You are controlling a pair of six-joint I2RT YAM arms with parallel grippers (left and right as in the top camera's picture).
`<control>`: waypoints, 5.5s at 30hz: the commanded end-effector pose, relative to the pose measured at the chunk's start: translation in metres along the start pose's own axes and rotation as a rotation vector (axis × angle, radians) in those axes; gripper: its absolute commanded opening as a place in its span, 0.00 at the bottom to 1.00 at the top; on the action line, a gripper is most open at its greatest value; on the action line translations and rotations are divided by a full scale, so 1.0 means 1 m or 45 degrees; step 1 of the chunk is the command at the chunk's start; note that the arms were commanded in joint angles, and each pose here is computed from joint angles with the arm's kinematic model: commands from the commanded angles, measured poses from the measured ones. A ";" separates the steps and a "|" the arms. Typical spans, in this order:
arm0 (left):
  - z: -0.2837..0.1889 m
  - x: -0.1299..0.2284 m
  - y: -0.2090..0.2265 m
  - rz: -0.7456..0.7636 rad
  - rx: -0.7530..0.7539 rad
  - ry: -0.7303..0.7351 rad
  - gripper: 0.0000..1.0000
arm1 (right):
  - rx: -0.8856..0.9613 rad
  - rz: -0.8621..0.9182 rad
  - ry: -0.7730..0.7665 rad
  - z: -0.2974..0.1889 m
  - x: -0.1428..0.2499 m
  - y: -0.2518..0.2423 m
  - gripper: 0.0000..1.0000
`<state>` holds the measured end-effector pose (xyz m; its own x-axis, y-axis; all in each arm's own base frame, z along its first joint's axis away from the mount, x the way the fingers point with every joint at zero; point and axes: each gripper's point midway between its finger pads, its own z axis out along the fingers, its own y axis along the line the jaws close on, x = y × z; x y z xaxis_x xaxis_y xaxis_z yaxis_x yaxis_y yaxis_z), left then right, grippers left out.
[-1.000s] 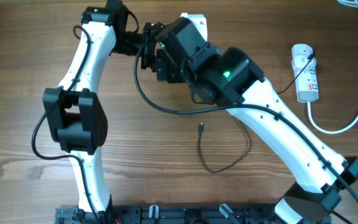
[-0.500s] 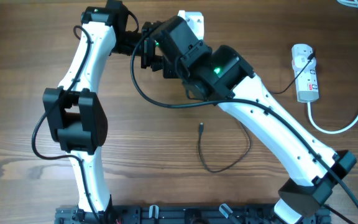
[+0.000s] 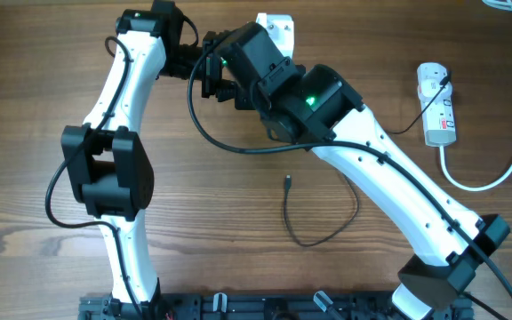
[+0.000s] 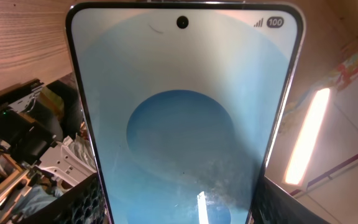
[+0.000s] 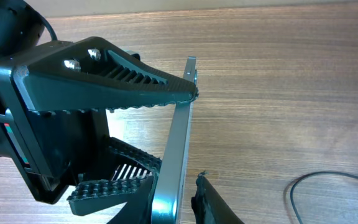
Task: Plug charger to phone and switch on socket
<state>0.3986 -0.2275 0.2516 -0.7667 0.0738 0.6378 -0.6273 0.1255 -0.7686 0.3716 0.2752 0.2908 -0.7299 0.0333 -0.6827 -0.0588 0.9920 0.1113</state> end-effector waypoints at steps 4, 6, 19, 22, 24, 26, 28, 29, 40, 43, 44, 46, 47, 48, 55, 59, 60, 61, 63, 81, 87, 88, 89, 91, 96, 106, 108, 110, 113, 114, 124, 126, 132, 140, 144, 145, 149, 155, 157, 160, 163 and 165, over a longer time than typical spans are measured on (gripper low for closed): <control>-0.002 0.021 -0.020 0.066 0.060 0.039 0.67 | 0.021 0.012 -0.035 0.000 -0.007 -0.001 0.11; -0.002 0.021 -0.020 0.064 0.060 0.039 0.67 | 0.021 0.012 -0.036 0.000 -0.008 -0.001 0.08; -0.002 0.021 -0.020 0.060 0.057 0.037 1.00 | -0.025 0.419 -0.068 -0.001 -0.015 0.005 0.04; -0.002 0.021 -0.020 0.060 0.057 0.037 1.00 | -0.002 0.650 -0.143 -0.006 -0.026 -0.002 0.04; -0.002 0.021 -0.020 0.060 0.057 0.037 0.95 | 0.018 0.992 -0.225 -0.014 -0.035 -0.014 0.04; -0.002 0.021 -0.020 0.060 0.057 0.037 0.85 | 0.006 1.212 -0.228 -0.015 -0.034 -0.015 0.04; -0.002 0.021 -0.020 0.060 0.057 0.037 0.78 | 0.008 1.391 -0.223 -0.014 -0.031 -0.017 0.04; -0.002 0.021 -0.020 0.060 0.057 0.037 0.74 | 0.017 1.475 -0.217 -0.014 -0.028 -0.019 0.04; -0.002 0.021 -0.020 0.059 0.057 0.037 0.41 | 0.007 1.618 -0.169 -0.014 -0.022 -0.017 0.04; -0.002 0.021 -0.020 0.060 0.057 0.037 0.41 | -0.019 1.671 -0.117 -0.013 -0.018 -0.010 0.04; -0.002 0.021 -0.020 0.060 0.057 0.037 0.41 | -0.024 1.682 -0.108 -0.013 -0.018 -0.009 0.04; -0.002 0.021 -0.020 0.060 0.057 0.037 0.36 | -0.025 1.690 -0.100 -0.013 -0.017 -0.008 0.04; -0.002 0.021 -0.020 0.060 0.057 0.037 0.35 | -0.028 1.691 -0.098 -0.014 -0.017 -0.008 0.04; -0.002 0.021 -0.020 0.060 0.057 0.037 0.34 | -0.030 1.692 -0.100 -0.015 -0.018 -0.009 0.04; -0.002 0.021 -0.020 0.060 0.057 0.037 0.25 | -0.049 1.700 -0.106 -0.022 -0.021 -0.010 0.04; -0.002 0.021 -0.020 0.060 0.057 0.037 0.13 | -0.034 1.693 -0.101 -0.022 -0.018 -0.012 0.05; -0.002 0.021 -0.020 0.060 0.057 0.037 0.10 | -0.028 1.690 -0.099 -0.022 -0.018 -0.013 0.08; -0.002 0.021 -0.020 0.060 0.057 0.037 0.04 | -0.022 1.688 -0.097 -0.022 -0.017 -0.013 0.11; -0.002 0.021 -0.020 0.060 0.057 0.037 0.04 | -0.015 1.666 -0.096 -0.022 -0.016 -0.014 0.25; -0.005 -0.016 0.003 0.217 -0.174 -0.176 0.04 | 0.711 0.323 0.094 -0.052 0.011 -0.181 1.00; -0.007 -0.023 0.009 0.344 -0.238 -0.211 0.04 | 0.579 0.529 0.483 -0.031 0.034 -0.257 1.00; -0.007 -0.023 0.009 0.362 -0.239 -0.210 0.04 | 0.537 0.560 0.531 -0.028 0.038 -0.265 1.00; -0.007 -0.023 0.009 0.397 -0.242 -0.207 0.04 | 0.491 0.568 0.572 -0.026 0.042 -0.270 1.00; -0.008 -0.024 0.010 0.445 -0.254 -0.208 0.04 | 0.382 0.523 0.644 -0.020 0.050 -0.270 1.00; -0.016 -0.041 0.027 0.445 -0.405 -0.320 0.04 | 0.184 0.421 0.777 0.002 0.075 -0.250 1.00; -0.055 -0.082 0.066 0.421 -0.819 -0.630 0.04 | -0.224 0.418 1.005 0.051 0.150 -0.191 1.00; -0.059 -0.085 0.069 0.420 -0.858 -0.657 0.04 | -0.234 0.376 1.035 0.057 0.166 -0.179 0.99; -0.062 -0.087 0.071 0.419 -0.882 -0.672 0.04 | -0.232 0.331 1.050 0.061 0.177 -0.164 0.93; -0.067 -0.091 0.075 0.416 -0.946 -0.712 0.04 | -0.070 0.337 1.023 0.071 0.191 -0.152 0.68; -0.070 -0.092 0.078 0.411 -0.973 -0.727 0.04 | -0.029 0.342 1.007 0.074 0.194 -0.148 0.68; -0.096 -0.101 0.093 0.306 -1.147 -0.890 0.04 | 0.035 0.351 0.895 0.096 0.231 -0.103 0.55; -0.098 -0.102 0.093 0.306 -1.157 -0.900 0.04 | 0.017 0.289 0.885 0.100 0.240 -0.100 0.56; -0.099 -0.103 0.093 0.309 -1.162 -0.909 0.04 | 0.050 0.255 0.876 0.103 0.258 -0.095 0.49; -0.097 -0.106 0.090 0.285 -1.137 -0.938 0.04 | 0.082 0.245 0.933 0.112 0.272 -0.097 0.46; -0.097 -0.107 0.089 0.288 -1.130 -0.945 0.04 | 0.080 0.243 0.924 0.112 0.270 -0.096 0.45; -0.097 -0.107 0.088 0.290 -1.130 -0.947 0.04 | 0.077 0.238 0.924 0.112 0.269 -0.096 0.45; -0.097 -0.109 0.086 0.307 -1.123 -0.954 0.04 | 0.106 0.217 0.967 0.103 0.264 -0.096 0.48; -0.094 -0.110 0.086 0.315 -1.125 -0.950 0.04 | 0.149 0.183 1.016 0.103 0.265 -0.098 0.50; -0.093 -0.110 0.085 0.320 -1.125 -0.949 0.04 | 0.159 0.171 1.046 0.106 0.273 -0.097 0.50; -0.092 -0.111 0.084 0.329 -1.123 -0.951 0.04 | 0.150 0.137 1.049 0.106 0.275 -0.089 0.50; -0.090 -0.111 0.084 0.335 -1.124 -0.949 0.04 | 0.157 0.114 1.037 0.107 0.269 -0.082 0.53; -0.089 -0.111 0.084 0.335 -1.125 -0.948 0.04 | 0.195 0.099 1.050 0.110 0.268 -0.084 0.53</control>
<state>0.4407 -0.1321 0.1027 -0.9293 -0.3579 0.0916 -0.3660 0.8582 -0.3599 0.2440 0.2134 0.0216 -0.9933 0.0691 0.0928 0.0731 0.9965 0.0403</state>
